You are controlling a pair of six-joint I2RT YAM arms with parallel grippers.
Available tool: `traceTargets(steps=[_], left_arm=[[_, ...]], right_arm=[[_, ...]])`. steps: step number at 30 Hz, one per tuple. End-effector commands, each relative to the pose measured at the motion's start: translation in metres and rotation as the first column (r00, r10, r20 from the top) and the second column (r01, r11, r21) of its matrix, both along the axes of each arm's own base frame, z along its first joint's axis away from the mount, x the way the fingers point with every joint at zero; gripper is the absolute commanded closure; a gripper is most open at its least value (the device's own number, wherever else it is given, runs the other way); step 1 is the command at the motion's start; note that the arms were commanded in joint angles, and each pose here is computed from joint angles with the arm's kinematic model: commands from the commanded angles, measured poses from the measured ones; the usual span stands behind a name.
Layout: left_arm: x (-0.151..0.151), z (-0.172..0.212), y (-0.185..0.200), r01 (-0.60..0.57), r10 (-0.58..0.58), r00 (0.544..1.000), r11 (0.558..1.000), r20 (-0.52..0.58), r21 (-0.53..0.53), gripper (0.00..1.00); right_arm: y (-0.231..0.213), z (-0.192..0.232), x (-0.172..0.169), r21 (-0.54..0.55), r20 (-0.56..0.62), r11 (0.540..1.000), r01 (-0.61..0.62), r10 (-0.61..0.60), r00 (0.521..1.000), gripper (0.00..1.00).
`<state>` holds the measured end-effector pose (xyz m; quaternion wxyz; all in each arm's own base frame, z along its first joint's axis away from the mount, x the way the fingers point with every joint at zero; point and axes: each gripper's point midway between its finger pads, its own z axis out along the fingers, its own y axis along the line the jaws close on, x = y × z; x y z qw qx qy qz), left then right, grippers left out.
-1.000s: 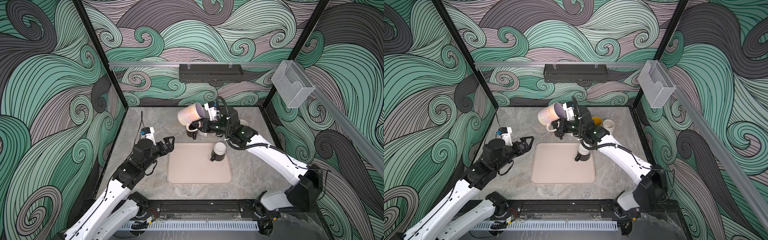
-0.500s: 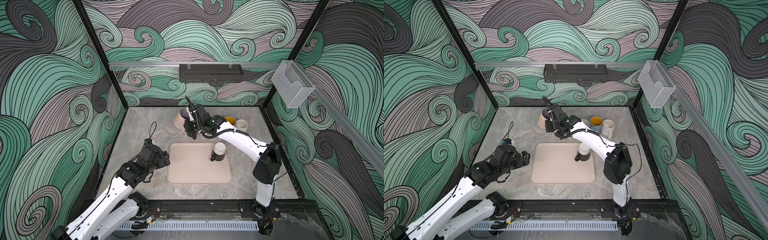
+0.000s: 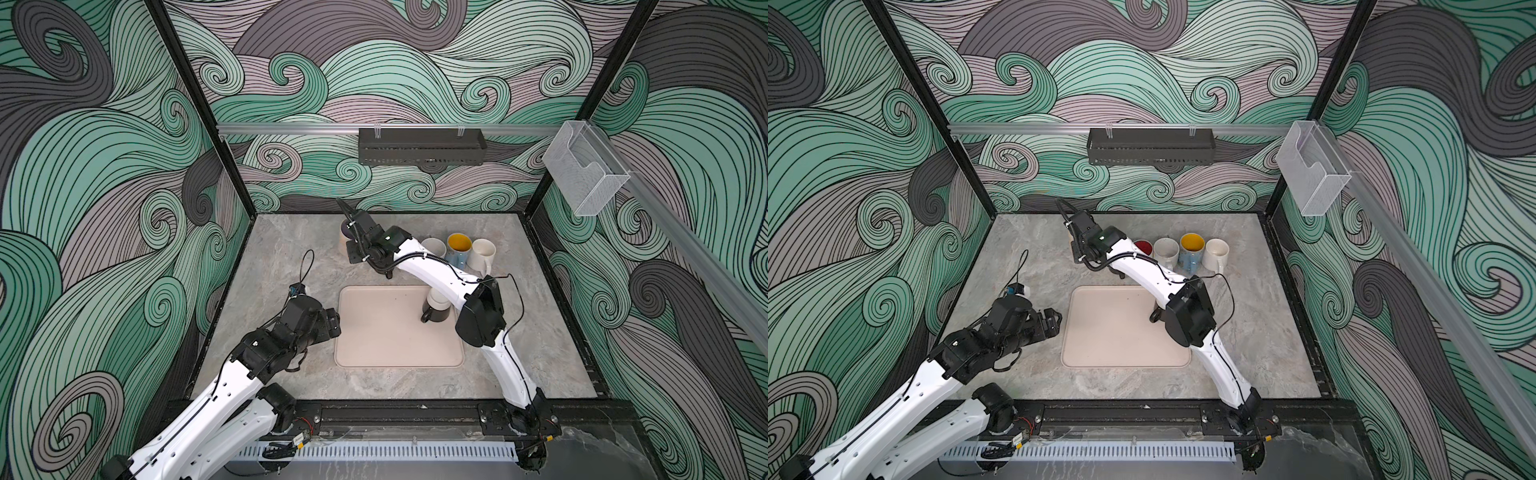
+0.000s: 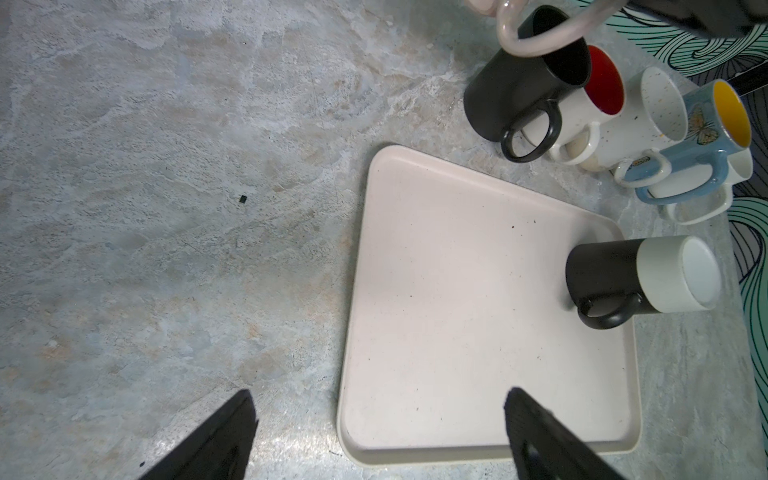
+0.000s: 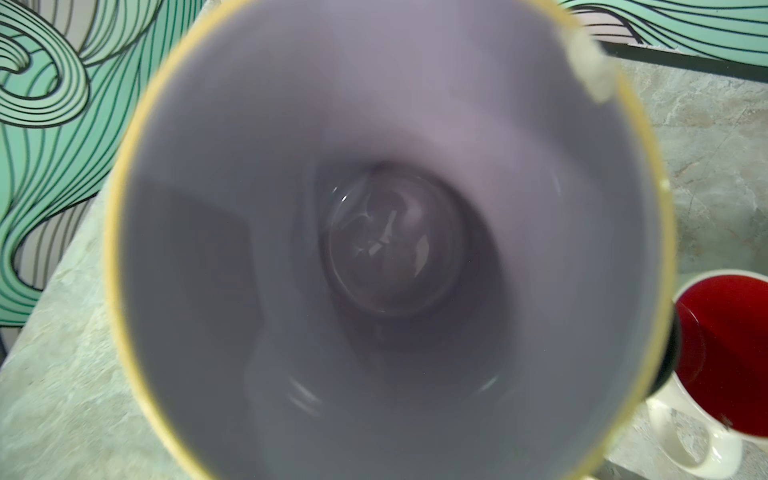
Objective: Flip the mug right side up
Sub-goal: 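Lower the pink mug upright beside the black mug with the right gripper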
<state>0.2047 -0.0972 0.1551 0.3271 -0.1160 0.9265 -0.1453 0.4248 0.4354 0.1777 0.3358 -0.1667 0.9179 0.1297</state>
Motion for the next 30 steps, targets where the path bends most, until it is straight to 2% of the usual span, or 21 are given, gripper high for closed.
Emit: traceTargets(steps=[1, 13, 30], left_arm=[[0.002, 0.003, -0.006, 0.017, -0.017, 1.000, 0.999, 0.019, -0.028, 0.05], [0.007, 0.003, -0.014, 0.049, -0.045, 0.997, 0.997, 0.068, -0.057, 0.06], [0.011, 0.000, -0.019, 0.065, -0.061, 0.996, 0.996, 0.071, -0.057, 0.05]], right_arm=[[-0.004, 0.032, 0.015, 0.011, 0.106, 0.997, 0.070, -0.071, 0.992, 1.00], [-0.006, -0.013, 0.025, -0.057, 0.073, 0.988, 0.144, -0.139, 0.988, 1.00], [-0.018, -0.050, 0.028, -0.123, 0.041, 0.972, 0.201, -0.197, 0.979, 1.00]])
